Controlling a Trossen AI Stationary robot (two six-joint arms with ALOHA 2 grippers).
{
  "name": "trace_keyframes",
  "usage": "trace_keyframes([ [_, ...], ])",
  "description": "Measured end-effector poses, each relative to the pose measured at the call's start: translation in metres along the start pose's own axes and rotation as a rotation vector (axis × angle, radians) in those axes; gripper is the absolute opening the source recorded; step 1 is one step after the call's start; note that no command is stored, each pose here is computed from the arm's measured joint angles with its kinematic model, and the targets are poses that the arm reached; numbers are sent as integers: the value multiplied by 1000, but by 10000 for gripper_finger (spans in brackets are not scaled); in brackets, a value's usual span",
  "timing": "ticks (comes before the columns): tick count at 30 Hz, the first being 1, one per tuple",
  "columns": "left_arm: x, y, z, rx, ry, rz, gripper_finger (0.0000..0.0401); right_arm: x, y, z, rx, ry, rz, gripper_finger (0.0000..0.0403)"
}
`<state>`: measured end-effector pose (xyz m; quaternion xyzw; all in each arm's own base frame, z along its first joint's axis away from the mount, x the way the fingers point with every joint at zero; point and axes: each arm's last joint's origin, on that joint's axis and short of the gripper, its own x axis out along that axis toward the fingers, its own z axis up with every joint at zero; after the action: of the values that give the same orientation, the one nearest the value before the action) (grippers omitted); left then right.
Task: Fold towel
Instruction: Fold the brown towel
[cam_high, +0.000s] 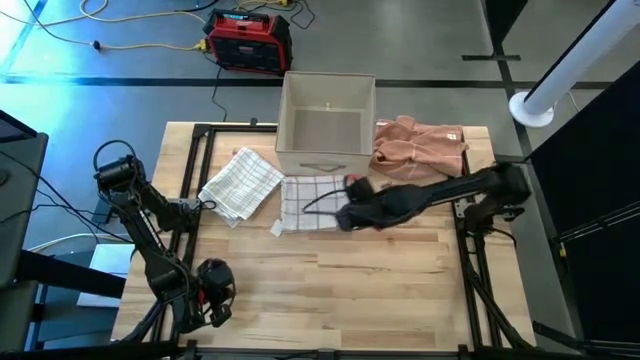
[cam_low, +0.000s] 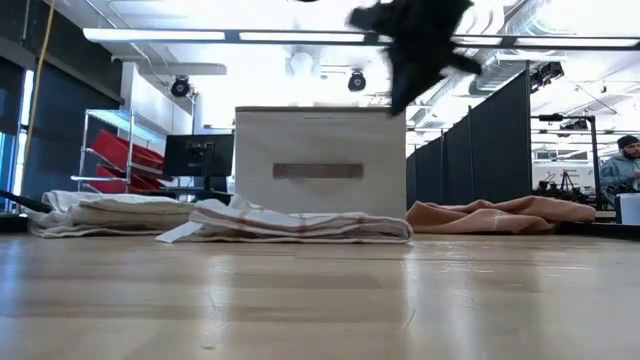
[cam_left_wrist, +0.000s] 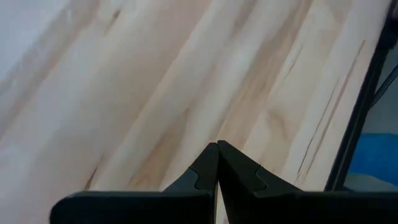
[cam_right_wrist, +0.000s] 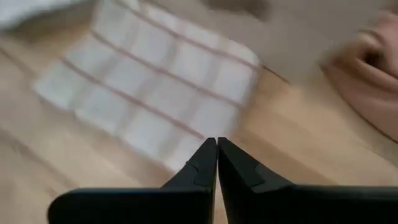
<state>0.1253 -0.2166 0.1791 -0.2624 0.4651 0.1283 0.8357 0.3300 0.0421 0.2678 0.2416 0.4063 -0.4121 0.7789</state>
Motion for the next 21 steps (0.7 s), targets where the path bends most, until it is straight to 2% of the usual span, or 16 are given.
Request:
trace_keyframes([
  [4, 0, 0, 13, 17, -78, 2, 0, -35, -47, 9, -6, 110, -93, 0],
  [9, 2, 1, 40, 36, -133, 1, 0, -54, -111, 33, 49, 198, -282, 0],
  [21, 1, 18, 121, -25, -202, -35, 0, -31, -227, 101, 56, 293, -408, 0],
])
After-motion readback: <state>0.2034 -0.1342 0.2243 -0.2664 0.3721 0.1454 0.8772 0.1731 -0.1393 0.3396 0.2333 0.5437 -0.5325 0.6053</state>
